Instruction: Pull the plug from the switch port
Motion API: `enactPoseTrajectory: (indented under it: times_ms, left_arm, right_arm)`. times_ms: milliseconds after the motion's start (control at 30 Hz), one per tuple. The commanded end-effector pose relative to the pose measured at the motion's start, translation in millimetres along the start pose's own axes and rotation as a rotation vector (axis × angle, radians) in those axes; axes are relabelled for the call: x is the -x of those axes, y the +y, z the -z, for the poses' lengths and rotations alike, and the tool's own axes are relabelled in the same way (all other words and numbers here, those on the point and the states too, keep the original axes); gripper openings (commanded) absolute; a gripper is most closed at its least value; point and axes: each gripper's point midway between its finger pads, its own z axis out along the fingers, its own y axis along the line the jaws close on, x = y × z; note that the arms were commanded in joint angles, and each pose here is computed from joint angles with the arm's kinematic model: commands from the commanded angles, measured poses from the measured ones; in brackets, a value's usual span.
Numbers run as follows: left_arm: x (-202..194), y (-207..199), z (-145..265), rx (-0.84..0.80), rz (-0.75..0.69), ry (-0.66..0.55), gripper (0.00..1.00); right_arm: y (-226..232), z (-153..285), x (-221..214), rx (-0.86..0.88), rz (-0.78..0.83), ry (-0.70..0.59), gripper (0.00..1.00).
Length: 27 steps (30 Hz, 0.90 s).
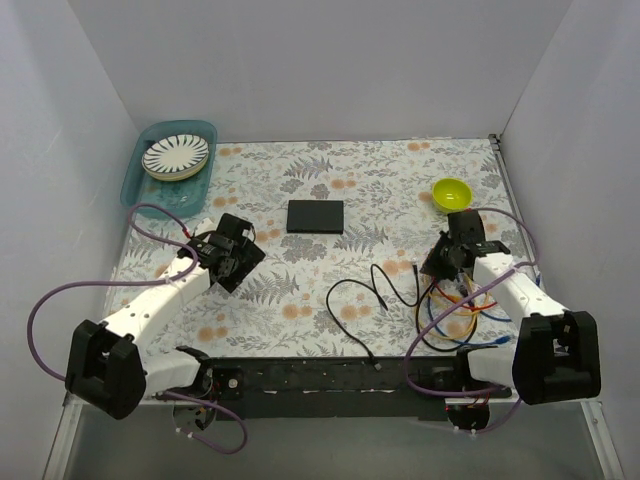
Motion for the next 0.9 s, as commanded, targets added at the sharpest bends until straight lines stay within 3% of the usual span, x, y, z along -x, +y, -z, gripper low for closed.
enactPoseTrajectory:
  times_ms: [0, 133, 233, 300, 400, 467, 567, 700, 867]
  left_arm:
    - [8, -7, -10, -0.017, 0.017, 0.010, 0.69]
    - [17, -20, -18, -0.013, 0.016, 0.014, 0.69]
    - [23, -29, -21, -0.016, 0.016, 0.015, 0.69]
    - [24, -31, -24, -0.016, 0.018, 0.017, 0.69]
    - [25, -28, -27, -0.012, 0.025, 0.024, 0.69]
    - [24, -23, -29, 0.000, 0.035, 0.033, 0.69]
    - [25, -17, -32, 0.001, 0.055, 0.058, 0.69]
    - [29, -11, -36, 0.012, 0.065, 0.063, 0.69]
    - [23, -7, -45, 0.020, 0.057, 0.091, 0.69]
  right_arm:
    - [84, 40, 55, 0.215, 0.121, -0.230, 0.02]
    - [157, 78, 83, 0.332, 0.191, -0.335, 0.10]
    - [246, 121, 72, 0.547, 0.389, -0.376, 0.10]
    - [293, 141, 22, 0.726, 0.534, -0.283, 0.10]
    - [327, 131, -51, 0.796, 0.701, -0.046, 0.05]
    - [312, 94, -113, 0.716, 0.841, 0.119, 0.02]
    - [271, 63, -172, 0.605, 0.945, 0.225, 0.01]
    - [206, 39, -204, 0.507, 0.913, 0.350, 0.01]
    - [147, 18, -194, 0.325, 0.877, 0.356, 0.01]
